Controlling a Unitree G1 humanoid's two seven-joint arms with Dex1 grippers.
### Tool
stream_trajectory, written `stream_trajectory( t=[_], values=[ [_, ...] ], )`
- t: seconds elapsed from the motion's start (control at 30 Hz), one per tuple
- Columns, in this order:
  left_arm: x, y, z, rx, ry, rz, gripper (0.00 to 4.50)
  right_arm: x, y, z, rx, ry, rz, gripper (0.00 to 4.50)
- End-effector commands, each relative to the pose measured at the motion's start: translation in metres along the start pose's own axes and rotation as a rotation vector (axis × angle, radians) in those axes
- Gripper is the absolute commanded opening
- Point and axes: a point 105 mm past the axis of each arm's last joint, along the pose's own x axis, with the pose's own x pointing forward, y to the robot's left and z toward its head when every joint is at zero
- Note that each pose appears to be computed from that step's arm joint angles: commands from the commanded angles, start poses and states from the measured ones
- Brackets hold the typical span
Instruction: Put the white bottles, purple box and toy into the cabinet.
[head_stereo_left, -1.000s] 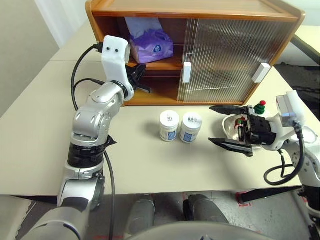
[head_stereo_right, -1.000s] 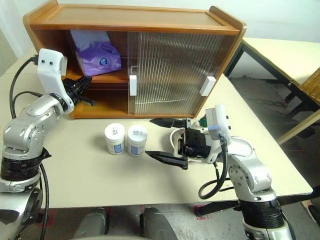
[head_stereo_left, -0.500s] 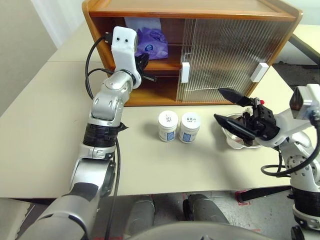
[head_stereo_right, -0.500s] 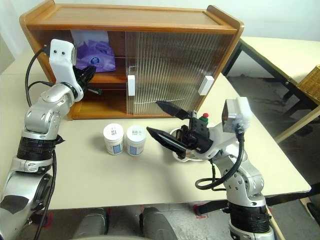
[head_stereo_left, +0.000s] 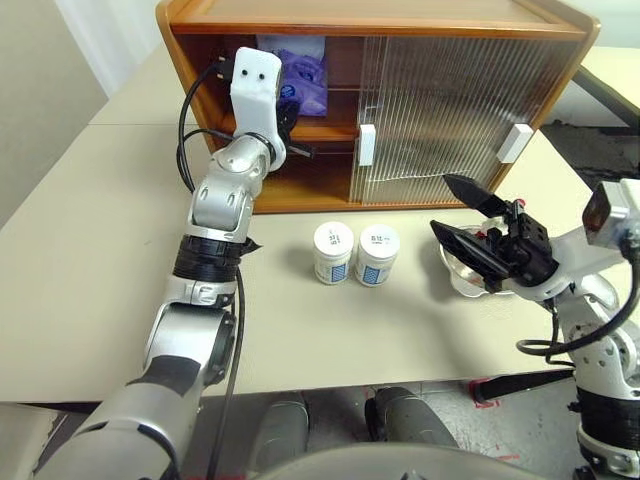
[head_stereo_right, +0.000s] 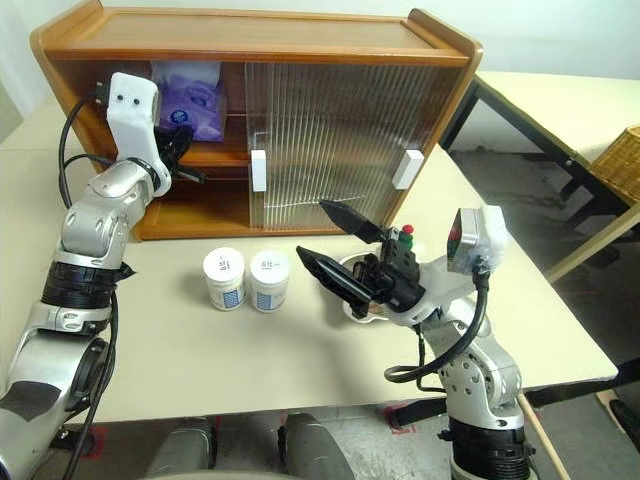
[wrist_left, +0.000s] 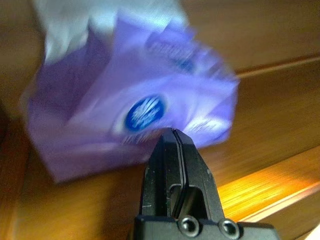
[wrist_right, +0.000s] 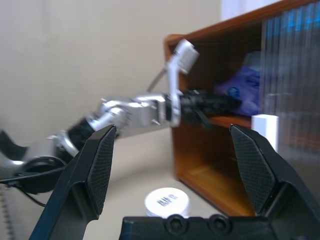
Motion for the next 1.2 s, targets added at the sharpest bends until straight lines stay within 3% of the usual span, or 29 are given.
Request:
stream_trajectory(
  t=[0.03, 0.1, 0.2, 0.4, 0.57, 0.7, 1.2],
  values=[
    [-0.018, -0.005, 0.005, -0.031, -0.018, -0.061, 0.04, -0.004, -0.008, -0.008, -0.063, 0.037, -0.061, 4.5],
    [-0.033, 0.0, 0.004, -0.041, -0.011, -0.074, 0.04, -0.006, -0.013, -0.013, -0.105, 0.062, -0.082, 4.5],
    [-0.049, 0.007, 0.008, -0.039, -0.035, -0.1, 0.58, -0.003, -0.013, -0.012, -0.112, 0.054, -0.079, 4.5],
    [-0.082, 0.035, -0.008, -0.018, -0.004, -0.194, 2.63, 0.004, -0.01, -0.013, -0.093, 0.074, -0.027, 4.5],
    [-0.109, 0.029, -0.031, -0.034, 0.057, -0.367, 4.46, 0.006, -0.011, -0.011, -0.085, 0.074, -0.015, 4.5],
    [-0.13, 0.012, -0.067, 0.011, 0.183, -0.507, 4.49, 0.006, -0.01, -0.009, -0.084, 0.077, -0.007, 4.5],
    [-0.161, -0.033, -0.13, 0.002, 0.305, -0.718, 4.49, 0.004, -0.012, -0.005, -0.087, 0.095, 0.009, 4.5]
  ],
)
